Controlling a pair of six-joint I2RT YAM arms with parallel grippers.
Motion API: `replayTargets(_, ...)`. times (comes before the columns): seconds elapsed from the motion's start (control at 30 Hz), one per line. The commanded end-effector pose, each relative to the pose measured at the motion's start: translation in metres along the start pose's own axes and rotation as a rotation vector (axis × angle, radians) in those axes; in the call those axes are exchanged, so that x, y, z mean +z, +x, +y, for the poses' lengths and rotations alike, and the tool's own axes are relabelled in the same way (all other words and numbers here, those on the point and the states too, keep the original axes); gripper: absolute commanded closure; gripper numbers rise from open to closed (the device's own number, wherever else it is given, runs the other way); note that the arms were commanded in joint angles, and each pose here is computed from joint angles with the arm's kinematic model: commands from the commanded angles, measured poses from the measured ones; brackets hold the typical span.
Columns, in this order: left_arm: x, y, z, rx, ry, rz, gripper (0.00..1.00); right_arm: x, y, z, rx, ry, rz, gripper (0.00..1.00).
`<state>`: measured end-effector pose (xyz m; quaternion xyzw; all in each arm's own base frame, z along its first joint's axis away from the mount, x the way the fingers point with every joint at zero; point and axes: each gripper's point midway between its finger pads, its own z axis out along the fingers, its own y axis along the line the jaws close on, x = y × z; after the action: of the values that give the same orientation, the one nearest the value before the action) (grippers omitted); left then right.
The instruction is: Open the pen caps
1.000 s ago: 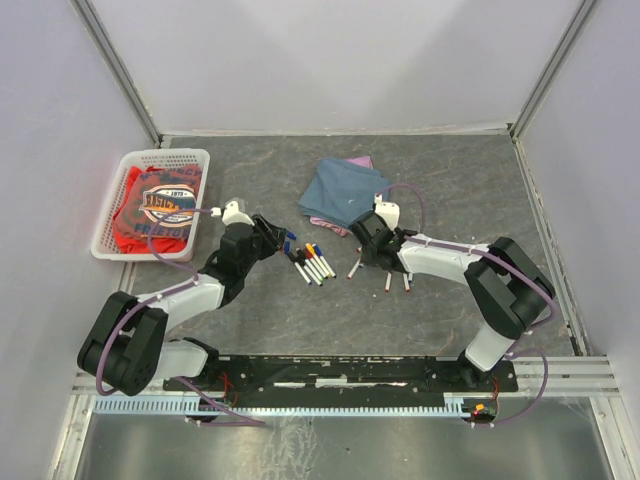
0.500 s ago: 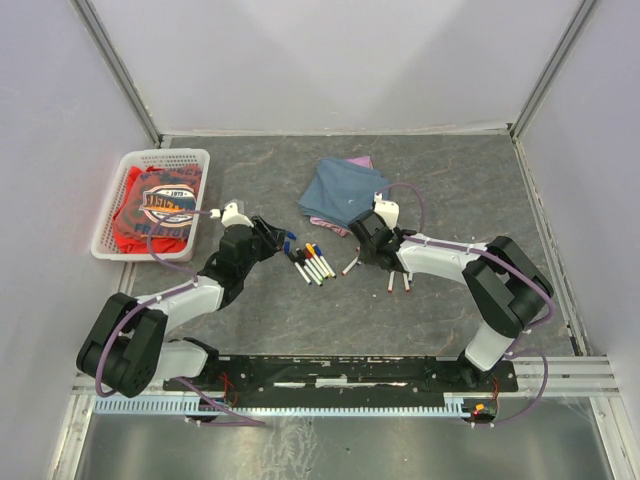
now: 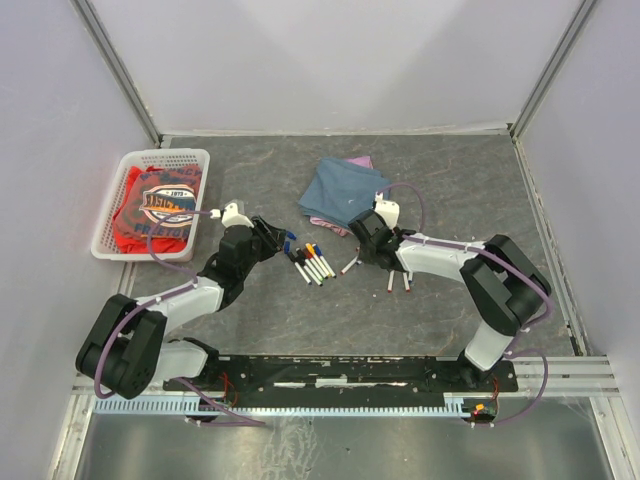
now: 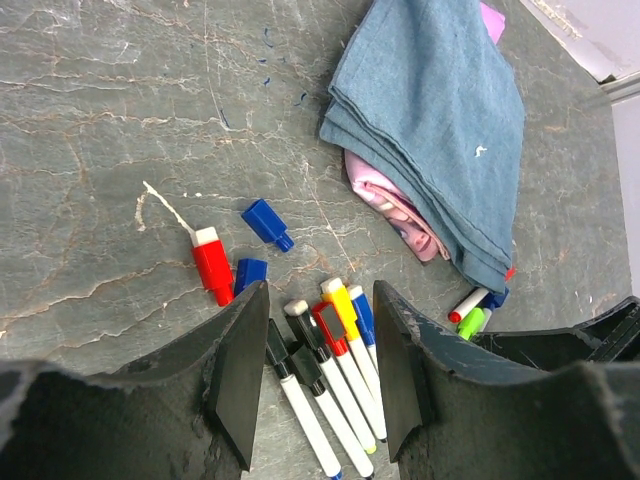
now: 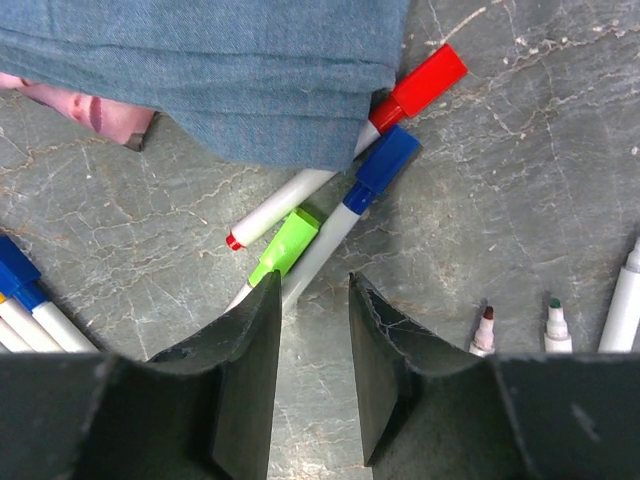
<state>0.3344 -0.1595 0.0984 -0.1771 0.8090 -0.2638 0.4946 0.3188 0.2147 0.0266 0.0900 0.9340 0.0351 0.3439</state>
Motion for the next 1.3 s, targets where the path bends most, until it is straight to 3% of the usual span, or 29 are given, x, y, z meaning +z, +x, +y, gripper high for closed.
replayTargets(0.0,-0.002,-0.014,-0.012,0.024,0.045,-0.055,0.48,0.007,-0.009,0.006,0.033,-0.008,-0.029,0.60)
replayTargets(0.7,-0.008,-0.021,-0.024,0.022,0.080,-0.070,0.48,0.001,0.033,-0.042,-0.028,0.079,0.051,0.65)
replayTargets(1.07,-0.012,-0.019,-0.048,0.015,0.168,-0.025,0.48,-0.009,0.039,-0.054,-0.045,0.086,0.061,0.95)
replayTargets(1.27,-0.012,-0.007,-0.085,0.005,0.300,0.086,0.46,-0.026,0.028,-0.058,-0.042,0.057,0.013,0.99)
